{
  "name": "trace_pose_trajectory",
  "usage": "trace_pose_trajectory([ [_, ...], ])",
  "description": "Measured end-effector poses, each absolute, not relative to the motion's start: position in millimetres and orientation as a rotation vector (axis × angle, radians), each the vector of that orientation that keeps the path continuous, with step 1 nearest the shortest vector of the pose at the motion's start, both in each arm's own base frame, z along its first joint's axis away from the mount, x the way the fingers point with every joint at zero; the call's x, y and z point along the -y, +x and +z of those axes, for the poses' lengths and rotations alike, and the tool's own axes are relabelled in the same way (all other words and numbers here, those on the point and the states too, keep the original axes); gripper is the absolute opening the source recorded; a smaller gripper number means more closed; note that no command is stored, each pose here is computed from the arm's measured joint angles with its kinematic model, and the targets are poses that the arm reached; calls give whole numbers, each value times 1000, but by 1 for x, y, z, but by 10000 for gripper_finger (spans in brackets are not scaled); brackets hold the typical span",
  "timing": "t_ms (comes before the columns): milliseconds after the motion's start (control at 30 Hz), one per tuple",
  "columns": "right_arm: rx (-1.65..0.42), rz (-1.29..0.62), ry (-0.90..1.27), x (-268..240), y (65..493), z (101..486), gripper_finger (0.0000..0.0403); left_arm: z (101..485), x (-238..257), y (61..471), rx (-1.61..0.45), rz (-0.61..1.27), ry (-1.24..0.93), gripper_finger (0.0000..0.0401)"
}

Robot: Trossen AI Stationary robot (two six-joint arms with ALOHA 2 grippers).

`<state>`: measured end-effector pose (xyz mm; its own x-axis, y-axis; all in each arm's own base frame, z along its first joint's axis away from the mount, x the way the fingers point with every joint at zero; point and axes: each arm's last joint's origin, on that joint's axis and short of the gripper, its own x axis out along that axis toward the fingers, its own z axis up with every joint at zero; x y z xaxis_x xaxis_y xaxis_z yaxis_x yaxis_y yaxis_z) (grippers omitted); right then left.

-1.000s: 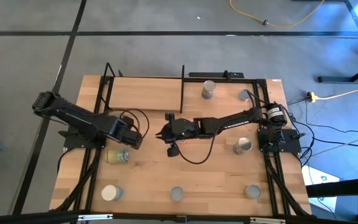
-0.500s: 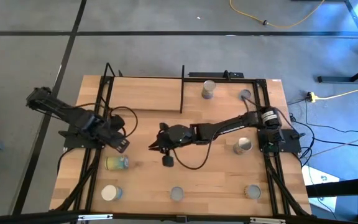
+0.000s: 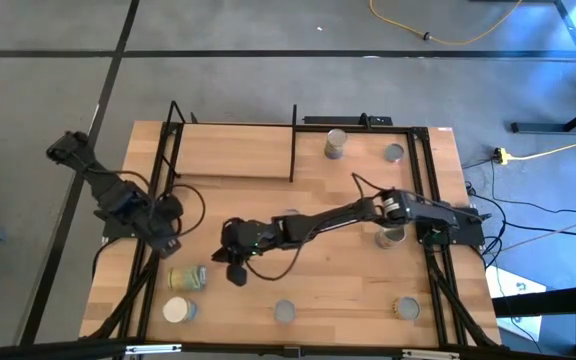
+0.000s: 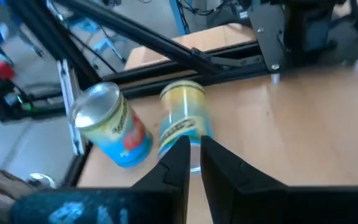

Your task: Pick and place cans onto a shelf

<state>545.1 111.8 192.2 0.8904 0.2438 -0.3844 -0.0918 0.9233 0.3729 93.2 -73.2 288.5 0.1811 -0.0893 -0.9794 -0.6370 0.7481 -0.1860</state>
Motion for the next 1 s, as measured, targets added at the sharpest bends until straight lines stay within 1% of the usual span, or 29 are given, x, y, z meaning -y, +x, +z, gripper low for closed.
trace_pose_trajectory([
  [100, -452, 181, 429, -113, 551, 185, 42, 288, 76, 90, -1374, 410, -632, 51],
  [200, -467, 191, 427, -116, 552, 181, 42, 288, 78, 88, -1381, 388, -614, 51],
  [267, -461, 214, 362, -118, 551, 181, 42, 288, 79, 86, -1385, 376, -603, 51],
  [467, -413, 307, 1, -135, 547, 181, 41, 288, 81, 85, -1370, 376, -590, 51],
  [567, -410, 319, -147, -142, 545, 179, 29, 288, 82, 84, -1366, 376, -587, 51],
  [633, -405, 318, -184, -143, 544, 179, 12, 288, 82, 84, -1366, 376, -588, 51],
  [700, -406, 313, -177, -143, 545, 179, 7, 288, 82, 83, -1365, 381, -595, 51],
  [833, -422, 263, -147, -141, 545, 178, 25, 288, 82, 84, -1364, 386, -600, 51],
  [1000, -453, 286, -321, -141, 542, 174, 63, 288, 82, 84, -1364, 386, -600, 51],
])
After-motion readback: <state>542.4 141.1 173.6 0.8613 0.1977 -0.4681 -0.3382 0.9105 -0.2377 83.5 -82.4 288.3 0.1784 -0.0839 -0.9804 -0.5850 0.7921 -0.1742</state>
